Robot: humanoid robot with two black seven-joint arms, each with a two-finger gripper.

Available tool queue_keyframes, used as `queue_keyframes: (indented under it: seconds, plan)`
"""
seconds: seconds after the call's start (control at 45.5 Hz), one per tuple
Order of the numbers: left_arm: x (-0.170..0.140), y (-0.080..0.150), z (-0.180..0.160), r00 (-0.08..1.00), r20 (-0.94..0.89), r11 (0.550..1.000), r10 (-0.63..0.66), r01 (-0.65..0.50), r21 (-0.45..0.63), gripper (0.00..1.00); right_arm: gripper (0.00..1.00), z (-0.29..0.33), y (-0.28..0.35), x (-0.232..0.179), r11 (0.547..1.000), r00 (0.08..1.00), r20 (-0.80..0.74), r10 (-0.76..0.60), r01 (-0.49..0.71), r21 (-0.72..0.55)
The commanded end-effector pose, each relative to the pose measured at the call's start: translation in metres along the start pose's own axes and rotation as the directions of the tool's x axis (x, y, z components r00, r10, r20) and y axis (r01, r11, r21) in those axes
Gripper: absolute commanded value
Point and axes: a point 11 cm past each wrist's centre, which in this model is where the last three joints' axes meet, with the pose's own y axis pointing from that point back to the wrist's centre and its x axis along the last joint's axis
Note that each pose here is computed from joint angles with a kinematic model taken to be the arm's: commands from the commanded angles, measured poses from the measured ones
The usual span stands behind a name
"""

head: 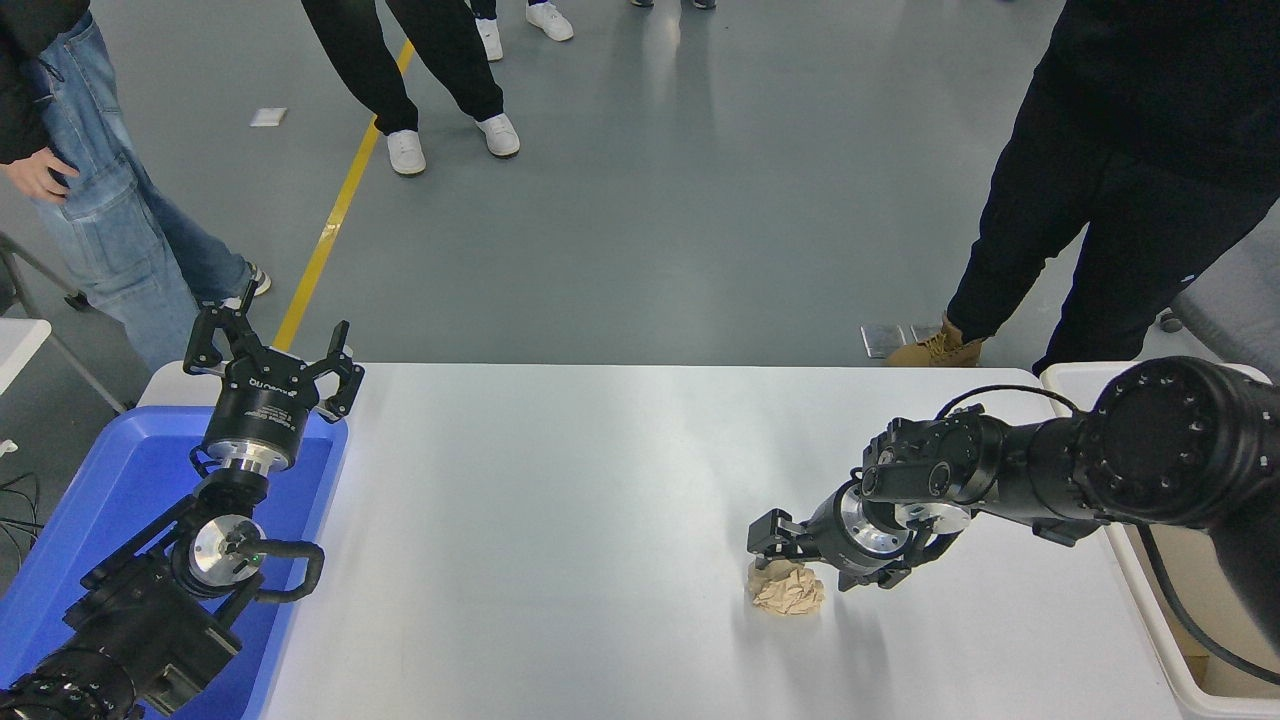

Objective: Pick up paper ball place in dustbin

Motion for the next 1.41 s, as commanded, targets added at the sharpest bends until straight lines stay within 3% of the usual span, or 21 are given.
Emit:
queue_keyframes:
  seconds: [0.0, 0.088, 0.198, 0.22, 0.659, 0.923, 1.121, 1.385]
  plan:
    - [0.000, 0.000, 0.000, 1.000, -0.001, 1.000, -0.001, 0.001, 0.000, 0.98, 0.70, 0.000, 0.000, 0.000, 1.000, 1.000, -0.001, 0.011, -0.011, 0.001]
    - [0.000, 0.000, 0.000, 1.000, 0.001, 1.000, 0.001, -0.001, 0.000, 0.98, 0.50, -0.004, 0.003, 0.000, 1.000, 1.000, -0.008, 0.009, -0.009, 0.003]
    - [-0.001, -0.001, 0.000, 1.000, -0.001, 1.000, -0.002, 0.002, -0.001, 0.98, 0.02, -0.005, 0.009, -0.006, 1.000, 0.999, -0.040, -0.017, 0.017, -0.008]
    - [0.000, 0.000, 0.001, 1.000, 0.001, 1.000, -0.001, 0.001, -0.001, 0.98, 0.00, -0.005, 0.009, -0.008, 1.000, 0.998, -0.051, -0.023, 0.022, -0.011]
    - [0.000, 0.000, 0.000, 1.000, -0.001, 1.000, -0.001, 0.001, 0.000, 0.98, 0.00, -0.026, 0.056, 0.020, 0.998, 0.982, -0.183, 0.039, -0.047, -0.037]
    - [0.000, 0.000, 0.000, 1.000, -0.001, 1.000, -0.001, 0.001, 0.000, 0.98, 0.00, -0.071, 0.126, 0.041, 0.992, 0.950, -0.288, 0.119, -0.125, -0.001]
    - [0.000, 0.000, 0.000, 1.000, 0.000, 1.000, 0.001, -0.001, 0.000, 0.98, 0.00, -0.078, 0.200, 0.070, 0.979, 0.940, -0.276, 0.200, -0.199, 0.032]
    - [0.000, 0.000, 0.000, 1.000, 0.000, 1.000, 0.001, -0.001, 0.000, 0.98, 0.00, -0.088, 0.272, 0.075, 0.961, 0.912, -0.303, 0.277, -0.269, 0.071]
